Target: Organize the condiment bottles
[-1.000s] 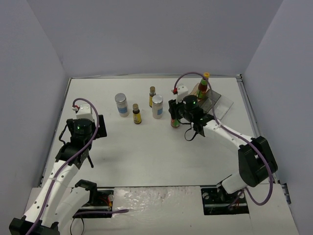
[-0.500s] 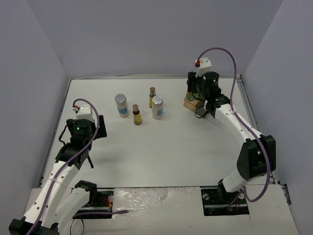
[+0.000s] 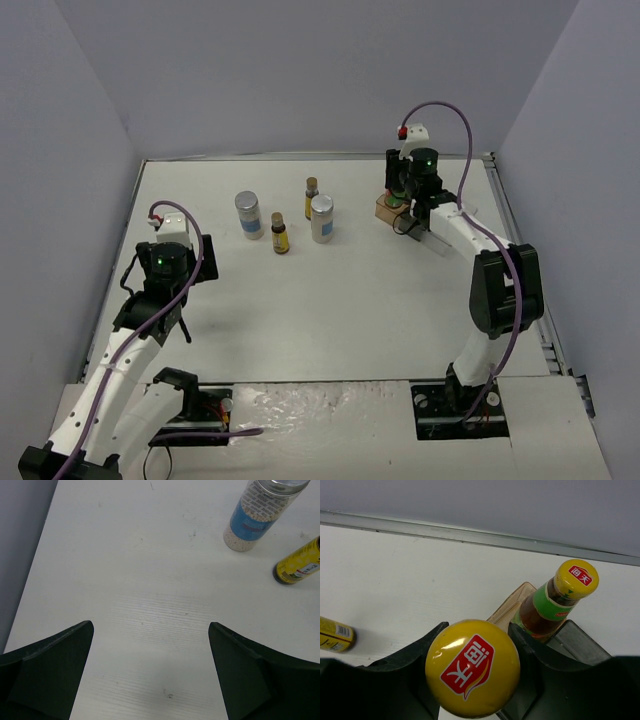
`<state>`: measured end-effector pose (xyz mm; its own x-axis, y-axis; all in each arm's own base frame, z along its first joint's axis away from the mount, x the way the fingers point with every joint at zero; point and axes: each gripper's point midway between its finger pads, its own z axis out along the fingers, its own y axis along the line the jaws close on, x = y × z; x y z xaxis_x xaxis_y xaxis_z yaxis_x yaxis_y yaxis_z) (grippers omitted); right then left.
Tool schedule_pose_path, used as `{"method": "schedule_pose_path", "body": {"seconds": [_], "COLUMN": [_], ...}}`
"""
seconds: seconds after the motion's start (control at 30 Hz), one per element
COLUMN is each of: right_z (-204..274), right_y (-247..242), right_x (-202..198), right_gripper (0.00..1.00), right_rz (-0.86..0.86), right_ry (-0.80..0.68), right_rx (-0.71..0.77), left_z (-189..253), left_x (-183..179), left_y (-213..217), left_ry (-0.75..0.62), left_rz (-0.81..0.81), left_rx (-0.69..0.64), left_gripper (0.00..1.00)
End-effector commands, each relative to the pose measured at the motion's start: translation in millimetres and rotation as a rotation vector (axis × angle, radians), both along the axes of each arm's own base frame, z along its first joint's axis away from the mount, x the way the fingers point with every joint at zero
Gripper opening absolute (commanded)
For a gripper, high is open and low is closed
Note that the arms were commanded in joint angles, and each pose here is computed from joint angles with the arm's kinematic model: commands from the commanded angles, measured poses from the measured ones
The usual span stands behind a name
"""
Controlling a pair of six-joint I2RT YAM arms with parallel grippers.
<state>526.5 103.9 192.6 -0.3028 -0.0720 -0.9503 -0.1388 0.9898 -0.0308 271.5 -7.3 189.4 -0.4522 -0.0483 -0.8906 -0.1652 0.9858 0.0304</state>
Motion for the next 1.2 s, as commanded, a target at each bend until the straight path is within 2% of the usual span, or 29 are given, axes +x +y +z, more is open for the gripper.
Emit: {"method": "schedule_pose_path", "body": {"seconds": [0.0, 0.57, 0.67, 0.77, 0.87, 1.0, 1.17], "right_z": [94.4, 16.2, 7.4, 7.5, 10.9, 23.5, 57.3], "right_y": [-7.5, -11.3, -11.9, -14.0, -15.7, -17.6, -13.2], "right_x": [26.5, 40.0, 37.9, 32.6, 27.3, 17.1, -5.7], "right_gripper": [0.00, 0.02, 0.17, 0.43, 0.61, 0.78, 0.90], "right_rz": [-0.049, -0.064, -0.067, -0.071, -0.073, -0.075, -0.034], "right_ry": [-0.295, -0.179, -0.162, -0.156, -0.150, -0.147, -0.135], "right_rx": [0.076, 0.089, 0.087, 0.081, 0.075, 0.076, 0.077], "left_z": [18.3, 16.0, 16.4, 16.0, 16.6, 16.9, 17.5], "left_x": [9.8, 10.0, 10.2, 10.1, 10.1, 10.0, 10.0], "left_y": [-0.5, -2.1, -2.4, -2.9, -2.9, -3.1, -3.4], "left_ry": [-0.068, -0.058, -0.059, -0.058, -0.060, -0.061, -0.064], "left_rz": [0.000, -0.013, -0.015, -0.018, -0.018, -0.020, -0.020], "left_rx": [0.001, 0.004, 0.004, 0.004, 0.003, 0.003, -0.001], "left_gripper": [0.97, 0.97, 0.97, 0.97, 0.97, 0.97, 0.97]}}
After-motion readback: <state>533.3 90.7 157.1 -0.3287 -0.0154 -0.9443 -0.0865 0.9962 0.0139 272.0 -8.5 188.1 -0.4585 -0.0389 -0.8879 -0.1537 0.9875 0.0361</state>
